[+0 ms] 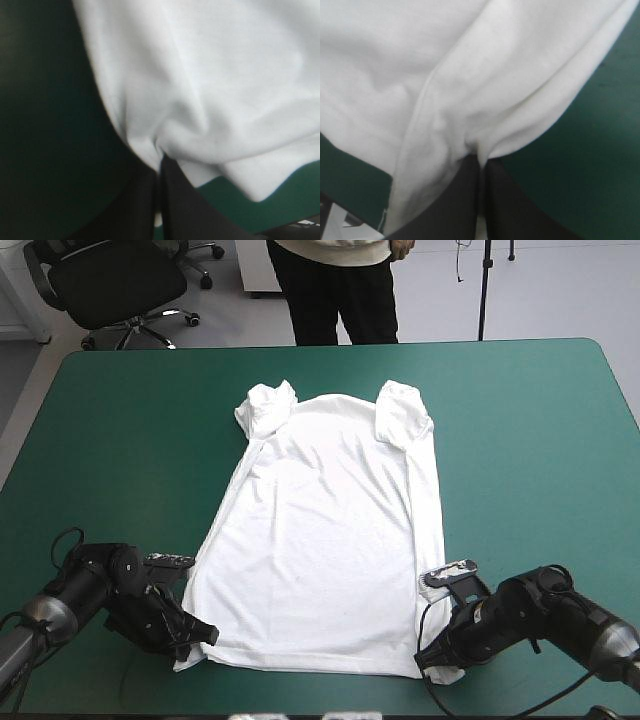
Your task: Fold the cloth
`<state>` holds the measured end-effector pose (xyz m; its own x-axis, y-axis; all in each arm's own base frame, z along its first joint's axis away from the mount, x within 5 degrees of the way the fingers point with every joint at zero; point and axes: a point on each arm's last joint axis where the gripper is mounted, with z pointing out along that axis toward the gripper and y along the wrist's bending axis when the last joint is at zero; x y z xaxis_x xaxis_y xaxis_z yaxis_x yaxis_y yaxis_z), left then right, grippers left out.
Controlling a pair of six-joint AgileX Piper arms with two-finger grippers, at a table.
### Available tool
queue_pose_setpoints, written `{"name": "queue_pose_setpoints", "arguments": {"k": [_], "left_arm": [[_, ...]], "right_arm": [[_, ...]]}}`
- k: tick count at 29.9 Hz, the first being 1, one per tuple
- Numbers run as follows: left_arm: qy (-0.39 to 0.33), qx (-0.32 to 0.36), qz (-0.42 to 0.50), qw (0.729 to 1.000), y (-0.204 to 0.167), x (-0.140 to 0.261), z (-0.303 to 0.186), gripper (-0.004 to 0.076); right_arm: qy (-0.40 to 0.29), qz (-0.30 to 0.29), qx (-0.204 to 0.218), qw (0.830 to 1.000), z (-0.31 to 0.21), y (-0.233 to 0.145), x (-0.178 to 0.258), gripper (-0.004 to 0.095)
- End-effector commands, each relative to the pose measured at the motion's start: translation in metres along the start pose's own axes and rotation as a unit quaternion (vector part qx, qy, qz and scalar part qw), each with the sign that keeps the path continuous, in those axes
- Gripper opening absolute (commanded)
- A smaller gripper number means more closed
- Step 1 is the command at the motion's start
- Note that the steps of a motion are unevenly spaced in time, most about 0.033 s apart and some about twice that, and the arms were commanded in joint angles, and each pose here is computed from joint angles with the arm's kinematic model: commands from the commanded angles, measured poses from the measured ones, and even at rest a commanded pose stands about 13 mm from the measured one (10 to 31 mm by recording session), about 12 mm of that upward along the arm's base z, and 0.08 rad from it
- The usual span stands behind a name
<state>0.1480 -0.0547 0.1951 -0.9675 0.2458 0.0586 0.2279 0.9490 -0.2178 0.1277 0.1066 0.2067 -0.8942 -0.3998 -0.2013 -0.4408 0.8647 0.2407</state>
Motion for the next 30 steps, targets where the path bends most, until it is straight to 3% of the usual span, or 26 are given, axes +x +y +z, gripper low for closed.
{"name": "queue_pose_setpoints", "arguments": {"k": [1, 6, 9, 13, 16, 22, 26, 30], "left_arm": [[-0.092, -0.005, 0.009, 0.996, -0.003, -0.009, -0.009, -0.0017], [-0.180, -0.053, 0.032, 0.982, -0.008, -0.006, -0.071, -0.0017], [-0.257, -0.090, 0.039, 0.962, -0.012, 0.000, -0.120, -0.0017], [-0.398, -0.125, 0.050, 0.908, -0.024, 0.010, -0.203, -0.0017], [-0.488, -0.135, 0.067, 0.860, -0.034, 0.016, -0.255, -0.0017], [-0.663, -0.139, 0.099, 0.729, -0.056, 0.023, -0.349, -0.0017], [-0.734, -0.134, 0.105, 0.658, -0.066, 0.030, -0.394, -0.0017], [-0.794, -0.142, 0.118, 0.579, -0.074, 0.041, -0.430, -0.0017]], "right_arm": [[-0.081, -0.015, -0.001, 0.997, -0.033, 0.007, -0.010, -0.0007], [-0.195, -0.039, -0.008, 0.980, -0.097, 0.020, -0.019, -0.0018], [-0.286, -0.058, 0.009, 0.956, -0.148, 0.027, -0.028, -0.0018], [-0.391, -0.091, 0.052, 0.914, -0.210, 0.034, -0.040, -0.0018], [-0.471, -0.112, 0.093, 0.870, -0.255, 0.037, -0.048, -0.0018], [-0.588, -0.144, 0.183, 0.775, -0.338, 0.044, -0.056, -0.0018], [-0.642, -0.163, 0.208, 0.719, -0.384, 0.052, -0.054, -0.0018], [-0.700, -0.178, 0.225, 0.654, -0.423, 0.060, -0.047, -0.0018]]}}
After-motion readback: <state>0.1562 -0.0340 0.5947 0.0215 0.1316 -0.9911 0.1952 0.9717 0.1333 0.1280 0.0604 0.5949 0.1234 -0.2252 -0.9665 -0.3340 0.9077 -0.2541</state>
